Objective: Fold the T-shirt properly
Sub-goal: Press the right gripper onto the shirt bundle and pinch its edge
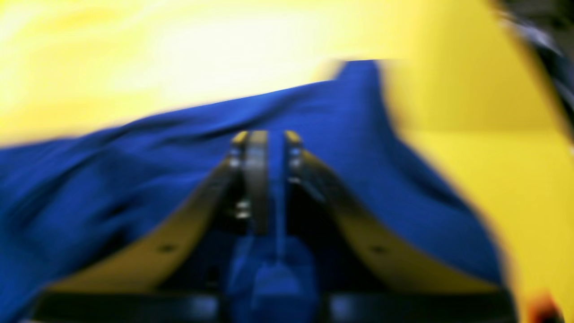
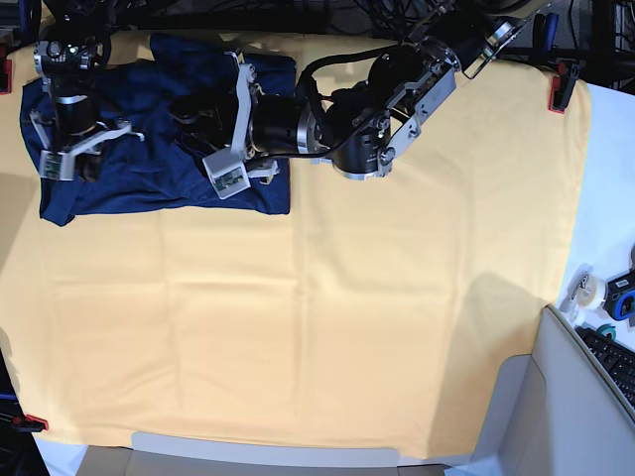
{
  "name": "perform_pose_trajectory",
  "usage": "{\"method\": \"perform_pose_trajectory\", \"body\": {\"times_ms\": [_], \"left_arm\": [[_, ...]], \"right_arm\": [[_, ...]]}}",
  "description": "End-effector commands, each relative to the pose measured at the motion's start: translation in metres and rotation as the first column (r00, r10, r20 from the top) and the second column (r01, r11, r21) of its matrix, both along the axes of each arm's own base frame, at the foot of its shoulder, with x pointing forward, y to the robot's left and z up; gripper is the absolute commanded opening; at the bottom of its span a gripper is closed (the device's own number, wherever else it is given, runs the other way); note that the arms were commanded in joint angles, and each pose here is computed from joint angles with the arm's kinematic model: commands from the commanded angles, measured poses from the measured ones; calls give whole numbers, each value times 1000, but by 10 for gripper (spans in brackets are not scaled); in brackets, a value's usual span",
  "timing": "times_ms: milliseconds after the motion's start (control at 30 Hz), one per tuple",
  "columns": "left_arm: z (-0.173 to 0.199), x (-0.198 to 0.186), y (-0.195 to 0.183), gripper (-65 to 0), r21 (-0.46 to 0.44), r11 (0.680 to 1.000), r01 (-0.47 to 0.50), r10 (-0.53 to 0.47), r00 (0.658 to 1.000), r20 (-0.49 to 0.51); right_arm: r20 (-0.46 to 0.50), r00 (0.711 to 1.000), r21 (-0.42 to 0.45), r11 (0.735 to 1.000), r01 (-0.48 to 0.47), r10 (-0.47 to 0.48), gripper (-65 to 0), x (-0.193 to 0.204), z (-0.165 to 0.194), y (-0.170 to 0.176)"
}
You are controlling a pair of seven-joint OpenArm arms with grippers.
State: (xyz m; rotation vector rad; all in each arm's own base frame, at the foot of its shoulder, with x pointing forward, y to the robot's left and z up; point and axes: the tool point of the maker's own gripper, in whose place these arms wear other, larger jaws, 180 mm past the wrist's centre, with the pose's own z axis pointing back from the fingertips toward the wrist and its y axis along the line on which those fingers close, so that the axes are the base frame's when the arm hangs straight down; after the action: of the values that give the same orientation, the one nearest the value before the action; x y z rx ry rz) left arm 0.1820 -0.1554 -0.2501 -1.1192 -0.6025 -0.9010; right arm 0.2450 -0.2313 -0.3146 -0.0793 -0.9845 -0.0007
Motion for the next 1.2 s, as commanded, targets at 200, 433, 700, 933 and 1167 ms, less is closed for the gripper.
{"method": "perform_pose_trajectory", "body": {"times_ms": [200,433,700,933,1167], "left_arm": [[-7,14,25,-588,0,997,-82,82,996,-19],[-12,21,36,-588,16,993,-116,116,993,-20],[-19,20,42,-588,41,992,-119,120,992,-28],[-22,16,42,-588,43,992,-118,120,992,-40],[-29,6,42,-588,47,992,-116,120,990,-78]], "right_arm": [[29,928,54,927,-372,371,-650,11,0,112],[-3,883,84,879,-468,470,-650,-2,-10,145],[-141,874,91,885,-456,465,-650,-14,-35,137],[-258,883,98,920,-380,392,-650,-9,-64,108],[-262,935,96,970,-222,239,-650,8,-68,81]]}}
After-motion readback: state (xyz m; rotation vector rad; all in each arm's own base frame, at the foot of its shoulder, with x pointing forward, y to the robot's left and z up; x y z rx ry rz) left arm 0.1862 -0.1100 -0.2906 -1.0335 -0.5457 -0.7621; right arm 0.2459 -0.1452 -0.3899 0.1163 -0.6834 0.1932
